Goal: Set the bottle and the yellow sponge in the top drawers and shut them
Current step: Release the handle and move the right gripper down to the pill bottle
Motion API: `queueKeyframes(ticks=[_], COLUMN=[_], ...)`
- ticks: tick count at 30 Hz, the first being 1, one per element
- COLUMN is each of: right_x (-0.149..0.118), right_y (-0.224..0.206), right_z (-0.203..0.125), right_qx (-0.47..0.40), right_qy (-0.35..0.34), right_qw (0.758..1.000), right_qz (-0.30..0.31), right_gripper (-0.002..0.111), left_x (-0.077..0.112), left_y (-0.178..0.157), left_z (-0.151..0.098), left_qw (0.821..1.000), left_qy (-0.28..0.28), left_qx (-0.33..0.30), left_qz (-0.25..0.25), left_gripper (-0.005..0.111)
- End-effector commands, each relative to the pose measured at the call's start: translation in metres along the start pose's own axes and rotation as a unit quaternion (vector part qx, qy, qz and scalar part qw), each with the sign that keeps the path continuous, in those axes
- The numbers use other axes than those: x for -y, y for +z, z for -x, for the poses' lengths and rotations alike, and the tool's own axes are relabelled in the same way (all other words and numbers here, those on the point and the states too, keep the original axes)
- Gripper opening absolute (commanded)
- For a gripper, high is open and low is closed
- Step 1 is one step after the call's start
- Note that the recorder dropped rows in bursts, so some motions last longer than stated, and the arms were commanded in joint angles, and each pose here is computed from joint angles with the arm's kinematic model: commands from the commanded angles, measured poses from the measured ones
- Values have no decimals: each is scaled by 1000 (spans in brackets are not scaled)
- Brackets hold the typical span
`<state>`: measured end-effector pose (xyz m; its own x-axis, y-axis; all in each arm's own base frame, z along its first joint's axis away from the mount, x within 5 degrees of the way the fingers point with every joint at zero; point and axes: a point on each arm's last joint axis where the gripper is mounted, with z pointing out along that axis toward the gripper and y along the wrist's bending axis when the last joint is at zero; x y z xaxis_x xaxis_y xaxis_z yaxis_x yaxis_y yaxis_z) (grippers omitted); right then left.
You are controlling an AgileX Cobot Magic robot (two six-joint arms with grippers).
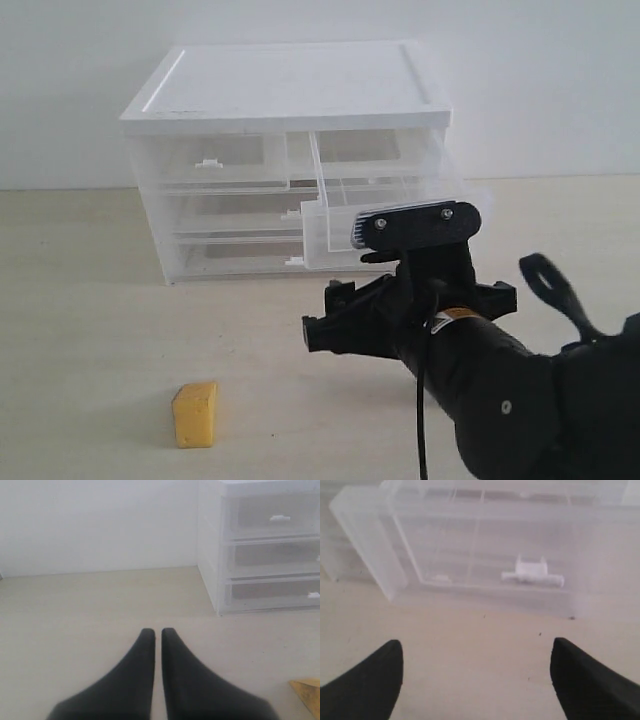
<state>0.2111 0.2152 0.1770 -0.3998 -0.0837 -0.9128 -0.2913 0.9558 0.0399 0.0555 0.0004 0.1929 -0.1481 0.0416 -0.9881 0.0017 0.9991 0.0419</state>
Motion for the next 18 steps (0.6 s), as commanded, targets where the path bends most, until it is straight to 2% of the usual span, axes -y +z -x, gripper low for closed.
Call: queueKeyframes(ticks=[1,4,7,10,12,14,15,18], right_x=[-4,-11,-16,-18,-20,-20,-18,-5], right_y=[-14,-25,-37,-48,-55,-61,-63,-65], right_z=[-2,-1,3,10,13,15,15,9], right_qx=[-76,-110,-120,-121,-120,-115,-110,-95], right_qy=[-49,-88,-111,-118,-130,-152,-156,-172], right_qw=[995,984,973,965,958,951,951,959], right_qz=[50,111,161,200,224,242,242,205], right_gripper=[72,71,63,44,27,6,0,0], left_x=[0,0,0,0,0,0,0,0], left_y=[0,0,0,0,0,0,0,0], left_z=[-1,-1,-1,-1,-1,-1,-1,-1], left_qw=[1000,1000,1000,1000,1000,1000,1000,1000], left_qy=[-6,-6,-6,-6,-6,-6,-6,-6], left_qx=[2,2,2,2,2,2,2,2], left_qz=[0,0,0,0,0,0,0,0], left_gripper=[4,4,4,4,4,4,4,4])
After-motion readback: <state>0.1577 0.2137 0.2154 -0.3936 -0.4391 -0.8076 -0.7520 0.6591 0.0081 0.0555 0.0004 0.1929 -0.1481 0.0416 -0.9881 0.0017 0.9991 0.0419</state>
